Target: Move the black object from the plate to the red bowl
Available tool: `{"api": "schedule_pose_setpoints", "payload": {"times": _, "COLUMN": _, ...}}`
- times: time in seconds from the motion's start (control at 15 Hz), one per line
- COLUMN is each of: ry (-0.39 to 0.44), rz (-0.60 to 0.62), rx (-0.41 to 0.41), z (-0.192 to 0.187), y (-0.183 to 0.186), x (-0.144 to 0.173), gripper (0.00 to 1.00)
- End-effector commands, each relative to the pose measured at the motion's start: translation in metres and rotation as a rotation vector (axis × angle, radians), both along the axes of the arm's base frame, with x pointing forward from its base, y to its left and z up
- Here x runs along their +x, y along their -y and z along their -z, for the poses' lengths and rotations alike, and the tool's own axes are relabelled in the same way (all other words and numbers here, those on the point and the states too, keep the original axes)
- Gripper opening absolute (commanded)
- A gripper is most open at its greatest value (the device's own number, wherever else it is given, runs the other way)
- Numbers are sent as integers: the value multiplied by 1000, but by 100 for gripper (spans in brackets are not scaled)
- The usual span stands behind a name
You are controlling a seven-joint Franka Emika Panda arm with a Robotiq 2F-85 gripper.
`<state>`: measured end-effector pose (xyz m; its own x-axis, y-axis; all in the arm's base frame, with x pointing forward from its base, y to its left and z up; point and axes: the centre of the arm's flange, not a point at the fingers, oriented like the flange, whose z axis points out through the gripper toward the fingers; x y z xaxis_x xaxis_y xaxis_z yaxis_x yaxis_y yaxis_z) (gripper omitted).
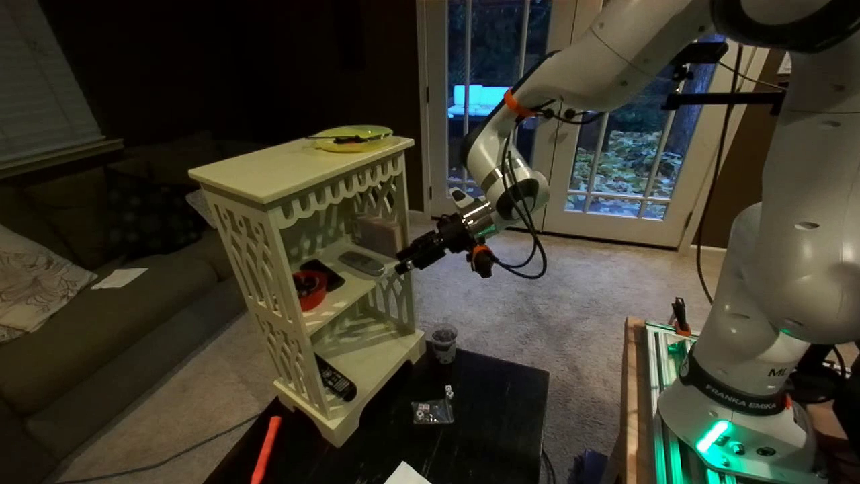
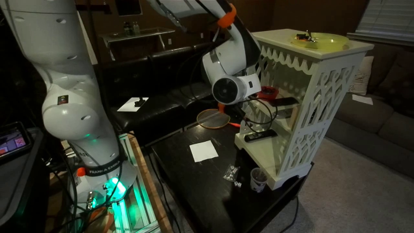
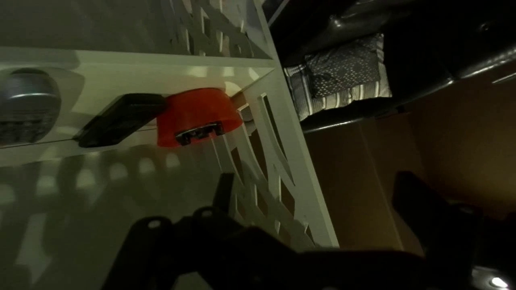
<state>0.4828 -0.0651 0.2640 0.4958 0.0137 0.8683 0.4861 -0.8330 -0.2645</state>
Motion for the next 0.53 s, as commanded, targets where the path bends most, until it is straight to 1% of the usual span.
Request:
{"api": "schedule_pose_setpoints", "payload": {"times": 0.0, "ry": -11, "rz": 116, "rx": -80, "z": -44, "y": 5, "x": -44, "gripper": 100}}
{"api": "schedule_pose_setpoints", "payload": {"times": 0.2, "ry": -4, "rz": 172, "rx": -164, "z": -60, "y": 17, "x": -57, "gripper": 100}}
{"api": "schedule_pose_setpoints", "payload": {"times": 0.33, "ry": 9, "rz": 158, "rx": -208, "z": -66, "y": 25, "x": -57, "gripper": 100}}
{"api": "schedule_pose_setpoints", "payload": {"times": 0.4, "ry": -7, "rz": 155, "rx": -172, "z": -57, "y": 24, "x": -43, "gripper": 100}}
{"api": "schedule_pose_setpoints", "payload": {"times": 0.47, "ry": -1, "rz": 161, "rx": -180, "z": -61, "y": 26, "x": -45, "gripper": 100}}
